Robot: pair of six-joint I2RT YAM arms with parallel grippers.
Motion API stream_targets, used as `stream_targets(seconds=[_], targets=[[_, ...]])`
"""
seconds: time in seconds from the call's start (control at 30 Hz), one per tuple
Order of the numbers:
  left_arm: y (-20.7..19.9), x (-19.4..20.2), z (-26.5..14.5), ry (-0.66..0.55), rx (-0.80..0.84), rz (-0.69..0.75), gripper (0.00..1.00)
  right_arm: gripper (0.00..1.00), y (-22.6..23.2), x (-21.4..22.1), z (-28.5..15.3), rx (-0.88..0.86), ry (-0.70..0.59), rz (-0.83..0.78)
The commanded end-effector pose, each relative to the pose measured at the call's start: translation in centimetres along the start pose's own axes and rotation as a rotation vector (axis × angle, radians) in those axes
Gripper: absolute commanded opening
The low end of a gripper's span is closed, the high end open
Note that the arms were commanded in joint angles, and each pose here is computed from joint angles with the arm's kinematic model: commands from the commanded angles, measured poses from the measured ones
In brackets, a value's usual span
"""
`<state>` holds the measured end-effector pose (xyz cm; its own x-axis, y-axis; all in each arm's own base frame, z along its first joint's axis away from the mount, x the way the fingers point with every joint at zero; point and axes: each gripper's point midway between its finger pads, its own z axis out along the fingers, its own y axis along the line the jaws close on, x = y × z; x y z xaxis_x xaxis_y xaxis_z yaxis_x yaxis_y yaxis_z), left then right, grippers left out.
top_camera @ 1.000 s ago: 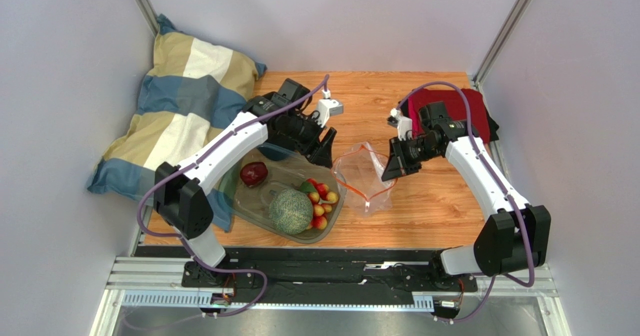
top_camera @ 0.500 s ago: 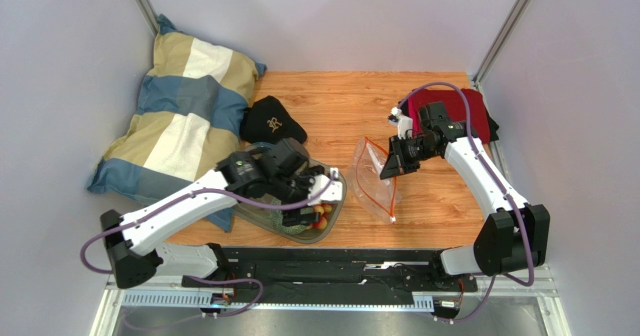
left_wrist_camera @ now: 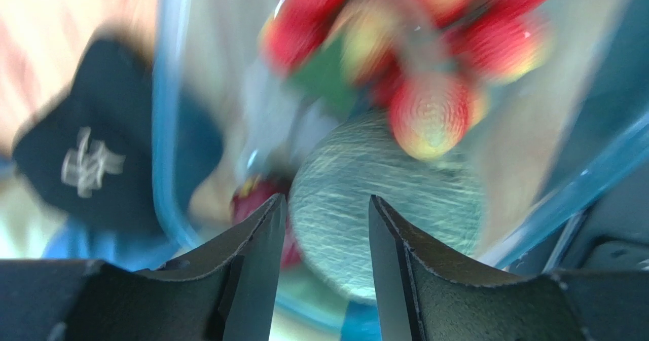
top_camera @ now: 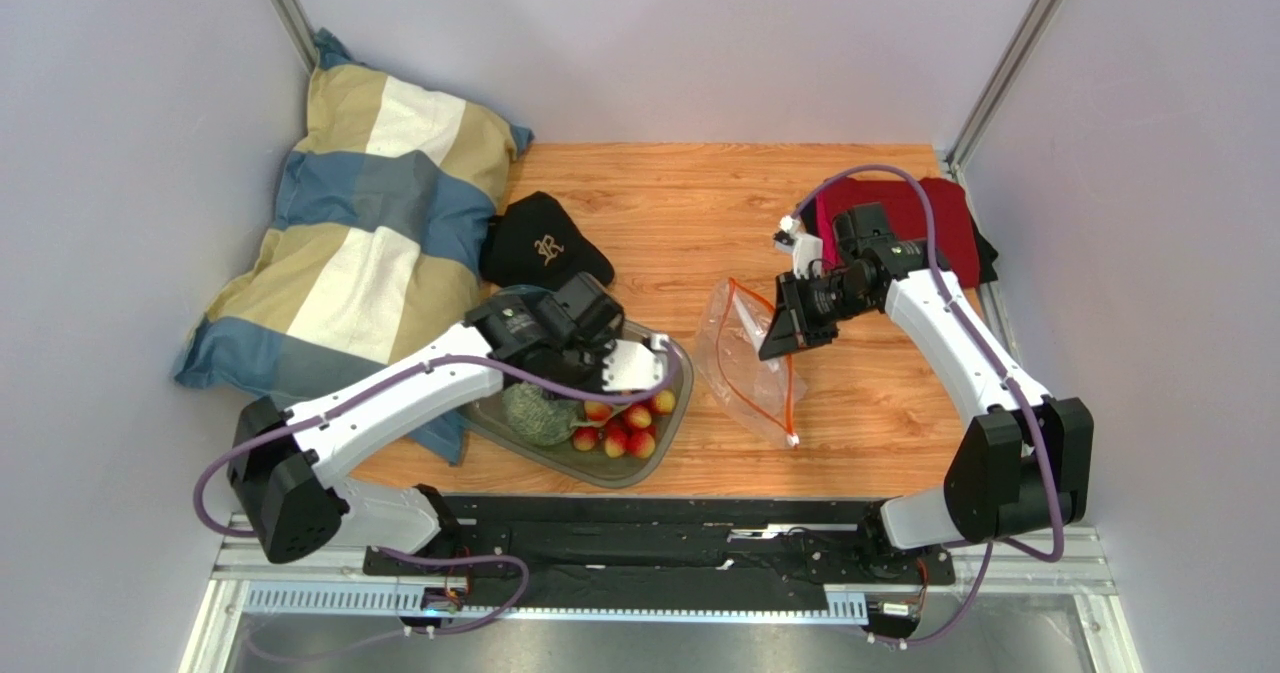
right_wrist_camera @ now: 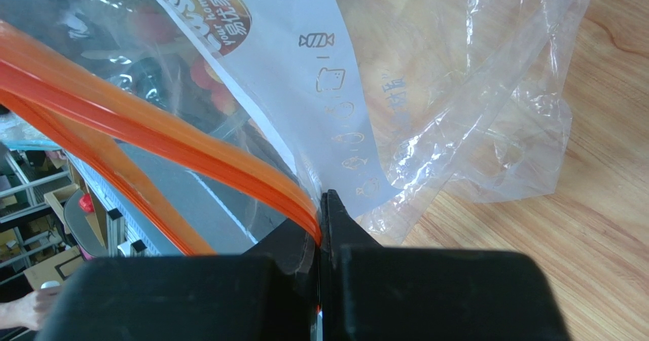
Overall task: Place the food in the zip-top bag and seal the zipper
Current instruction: Pick up the fake fruit from the bin.
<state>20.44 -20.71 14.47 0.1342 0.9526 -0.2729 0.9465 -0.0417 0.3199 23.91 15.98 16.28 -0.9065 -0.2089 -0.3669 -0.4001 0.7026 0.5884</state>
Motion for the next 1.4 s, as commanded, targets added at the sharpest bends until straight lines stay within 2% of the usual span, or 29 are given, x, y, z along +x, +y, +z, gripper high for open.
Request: stream_targets(seconds=[0.0,0.07,0.13,0.2,0.3,0.37,0.43,0.57,0.63,0.73,0.9,1.03,1.37], targets=[[1.5,4.2,-2.3,0.043,-0.040,0.012,0.53,0.00,0.4,-1.4,-0.7,0.004,-0.037,-0.041],[2.4,5.9,-2.2,0.068,-0.039,-0.025,0.53,0.00,0.3,-1.3,-0.8,0.011,-0.040,-0.044],[2.5,5.9,-2.4,0.044,-0.009,-0.069,0.53,0.00,0.2,-1.2,-0.7,0.013,-0.036,-0.045],[3.1,3.7,-3.8,-0.074,0.014,-0.120,0.53,0.00,0.2,-1.1,-0.8,0.013,-0.036,-0.046],[1.3,-0.5,-6.5,-0.278,0.103,-0.138,0.72,0.00,0.1,-1.0,-0.7,0.017,-0.034,-0.046],[0.5,-2.0,-6.9,-0.337,0.112,-0.133,0.77,0.00,0.0,-1.0,-0.8,0.023,-0.035,-0.053],[-0.9,-3.7,-6.4,-0.342,0.121,-0.063,0.80,0.00,0.0,-0.9,-0.8,0.023,-0.031,-0.050],[-3.2,-5.5,-3.5,-0.248,0.163,-0.021,0.78,0.00,-0.2,-0.8,-0.6,0.025,-0.025,-0.045],[-3.6,-7.1,-3.0,-0.244,0.170,-0.020,0.74,0.00,-0.2,-0.8,-0.6,0.028,-0.025,-0.043],[-3.6,-7.9,-0.9,-0.160,0.182,-0.022,0.65,0.00,-0.3,-0.8,-0.7,0.033,-0.024,-0.045],[-4.2,-7.0,2.6,-0.025,0.197,0.026,0.54,0.00,-0.5,-0.7,-0.8,0.044,-0.019,-0.056],[-4.7,-5.4,4.7,0.086,0.213,0.049,0.53,0.00,-0.8,-0.7,-0.8,0.058,-0.018,-0.054],[-5.5,-2.9,5.8,0.195,0.239,0.090,0.54,0.00,-0.8,-0.4,-0.7,0.049,-0.015,-0.036]])
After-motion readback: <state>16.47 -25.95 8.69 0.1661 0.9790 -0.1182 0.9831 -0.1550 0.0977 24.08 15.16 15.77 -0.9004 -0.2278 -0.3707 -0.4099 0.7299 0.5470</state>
